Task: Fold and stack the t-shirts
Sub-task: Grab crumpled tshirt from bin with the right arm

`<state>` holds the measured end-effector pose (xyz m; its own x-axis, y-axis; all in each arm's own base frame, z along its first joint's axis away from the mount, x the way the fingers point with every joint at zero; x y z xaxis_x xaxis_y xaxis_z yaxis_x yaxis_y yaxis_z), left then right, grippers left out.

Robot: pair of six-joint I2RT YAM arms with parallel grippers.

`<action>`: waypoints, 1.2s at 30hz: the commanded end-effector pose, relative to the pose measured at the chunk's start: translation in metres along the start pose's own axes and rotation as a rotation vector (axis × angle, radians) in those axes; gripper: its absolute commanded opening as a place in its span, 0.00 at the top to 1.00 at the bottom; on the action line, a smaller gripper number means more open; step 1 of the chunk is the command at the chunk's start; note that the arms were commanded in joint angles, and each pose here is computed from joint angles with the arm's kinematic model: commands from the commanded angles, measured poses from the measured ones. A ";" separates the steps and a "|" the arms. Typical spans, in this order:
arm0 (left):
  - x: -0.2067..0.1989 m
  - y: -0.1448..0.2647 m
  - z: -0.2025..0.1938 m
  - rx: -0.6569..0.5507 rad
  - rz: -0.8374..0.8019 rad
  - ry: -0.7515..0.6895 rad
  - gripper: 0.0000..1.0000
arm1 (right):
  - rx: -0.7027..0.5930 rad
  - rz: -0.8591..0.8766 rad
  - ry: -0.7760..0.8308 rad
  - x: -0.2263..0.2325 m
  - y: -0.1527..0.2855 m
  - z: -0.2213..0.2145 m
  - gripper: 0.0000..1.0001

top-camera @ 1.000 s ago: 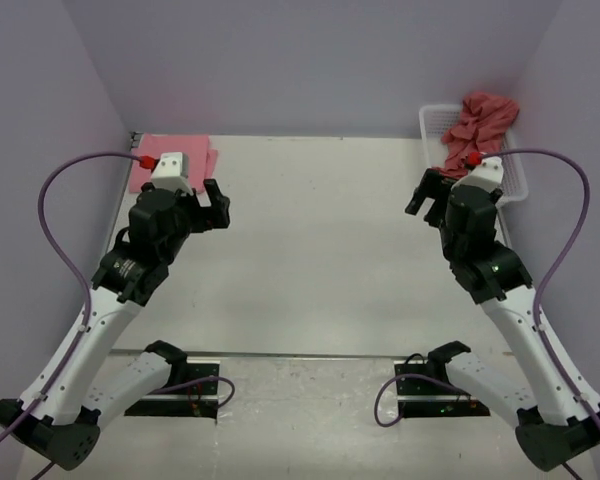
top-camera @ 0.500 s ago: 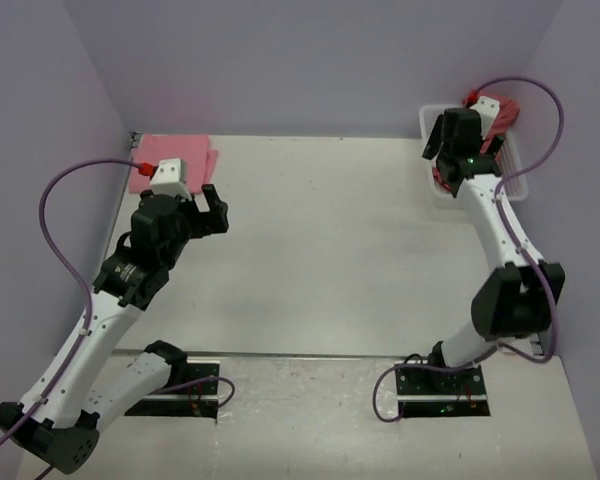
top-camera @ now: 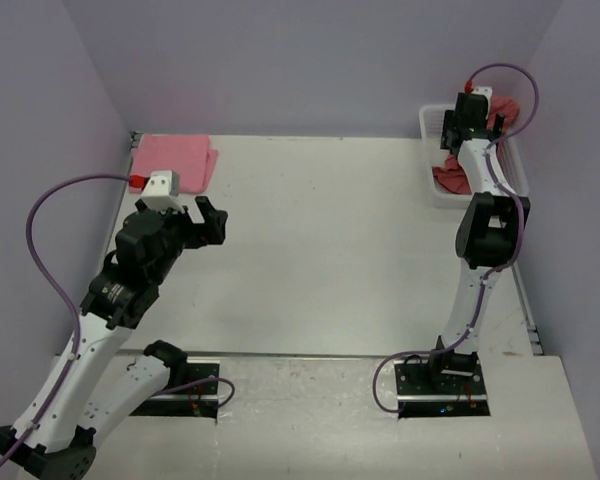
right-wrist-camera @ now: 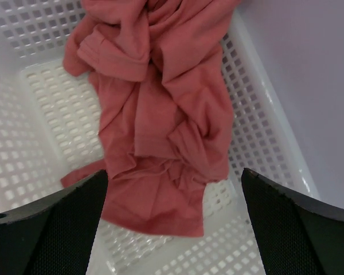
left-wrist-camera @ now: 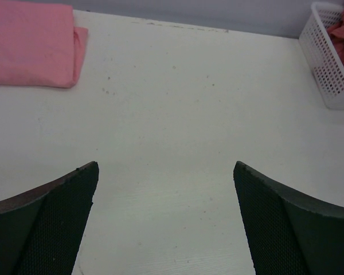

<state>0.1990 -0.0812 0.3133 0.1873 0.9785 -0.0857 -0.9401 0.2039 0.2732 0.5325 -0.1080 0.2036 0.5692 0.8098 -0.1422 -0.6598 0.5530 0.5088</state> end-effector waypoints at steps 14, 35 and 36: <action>0.004 0.012 0.004 0.032 0.009 -0.055 0.00 | 0.047 0.014 0.119 -0.038 -0.084 -0.003 0.06; 0.005 -0.011 -0.016 0.108 0.054 -0.051 0.00 | -0.117 0.004 -0.031 -0.043 -0.054 0.048 1.00; 0.005 -0.013 -0.020 0.112 0.053 -0.047 0.00 | -0.155 0.037 -0.057 -0.036 -0.044 0.059 1.00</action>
<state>0.2045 -0.0771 0.3033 0.1480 0.9888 -0.0177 -0.9186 0.1441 0.3680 0.5606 -0.1871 0.1475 0.5423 0.8137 -0.2091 -0.6132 0.5535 0.5637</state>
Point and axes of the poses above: each gripper's point midway between its finger pads, its own y axis back along the fingers, its own x axis along the line the jaws close on, z = x × y, the point moved 7 cm from there along y, back along the fingers, and after that the axes turned 11 degrees about -y, right-handed, at the moved point
